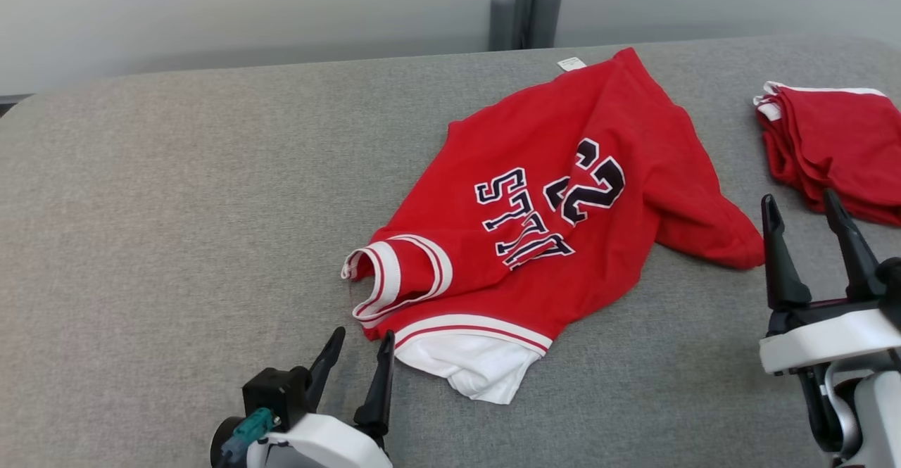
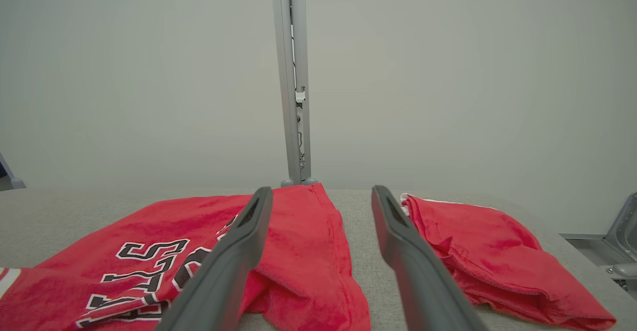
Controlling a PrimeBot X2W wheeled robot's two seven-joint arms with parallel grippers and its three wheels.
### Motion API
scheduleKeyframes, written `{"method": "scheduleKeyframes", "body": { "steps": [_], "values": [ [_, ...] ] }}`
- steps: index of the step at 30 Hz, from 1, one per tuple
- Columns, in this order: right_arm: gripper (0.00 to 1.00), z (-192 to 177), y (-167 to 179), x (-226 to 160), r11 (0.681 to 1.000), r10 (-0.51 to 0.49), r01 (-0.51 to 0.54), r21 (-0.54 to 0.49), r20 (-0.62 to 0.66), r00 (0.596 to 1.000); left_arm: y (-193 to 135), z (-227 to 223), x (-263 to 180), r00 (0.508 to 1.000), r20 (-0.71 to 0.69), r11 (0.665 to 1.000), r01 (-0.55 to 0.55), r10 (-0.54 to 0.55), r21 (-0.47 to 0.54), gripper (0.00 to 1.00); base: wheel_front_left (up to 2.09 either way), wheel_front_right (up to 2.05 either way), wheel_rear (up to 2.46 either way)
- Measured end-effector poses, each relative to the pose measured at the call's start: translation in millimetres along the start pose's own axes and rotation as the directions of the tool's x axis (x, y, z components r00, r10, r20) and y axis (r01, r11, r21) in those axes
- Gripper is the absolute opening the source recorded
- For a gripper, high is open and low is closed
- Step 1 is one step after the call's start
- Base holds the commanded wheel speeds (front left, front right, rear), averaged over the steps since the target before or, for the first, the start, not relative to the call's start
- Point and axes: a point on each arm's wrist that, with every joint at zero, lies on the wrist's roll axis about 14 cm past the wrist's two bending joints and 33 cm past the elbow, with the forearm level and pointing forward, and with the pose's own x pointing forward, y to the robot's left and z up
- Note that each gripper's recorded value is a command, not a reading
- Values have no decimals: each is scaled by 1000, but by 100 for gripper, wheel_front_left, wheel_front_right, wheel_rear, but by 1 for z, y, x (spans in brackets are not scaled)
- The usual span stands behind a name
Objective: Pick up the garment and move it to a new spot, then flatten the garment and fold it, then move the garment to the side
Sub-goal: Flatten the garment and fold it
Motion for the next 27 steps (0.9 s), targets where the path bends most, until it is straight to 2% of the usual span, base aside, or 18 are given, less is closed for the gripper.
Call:
{"method": "scheduleKeyframes", "body": {
  "steps": [3,8,14,17,18,19,23,27],
  "values": [
    [100,3,4,-6,1000,-5,5,6,12,1000,3,-4,7,1000,-16,1000,-5,5,-5,100,0,0,0],
    [100,6,3,-12,1000,-17,17,9,16,1000,4,-7,24,998,-44,994,38,-34,107,100,0,0,0],
    [100,8,-1,-17,999,-33,33,12,20,999,-23,-16,33,987,-86,979,149,-138,140,98,0,0,0],
    [100,7,-2,-19,999,-41,41,17,18,999,-25,-22,34,984,-106,977,160,-146,140,43,0,0,0],
    [100,7,-2,-19,999,-44,43,18,18,999,-23,-23,34,984,-111,977,155,-139,146,12,0,0,0],
    [100,7,-2,-19,999,-46,45,20,19,999,-22,-24,35,984,-113,977,152,-135,152,0,0,0,0],
    [100,6,-3,-19,998,-54,53,26,21,998,-12,-11,40,993,-58,981,110,-101,157,0,0,0,0],
    [100,3,-4,-19,998,-61,61,34,13,998,14,15,46,999,20,982,38,-42,188,0,0,0,0]
  ]
}}
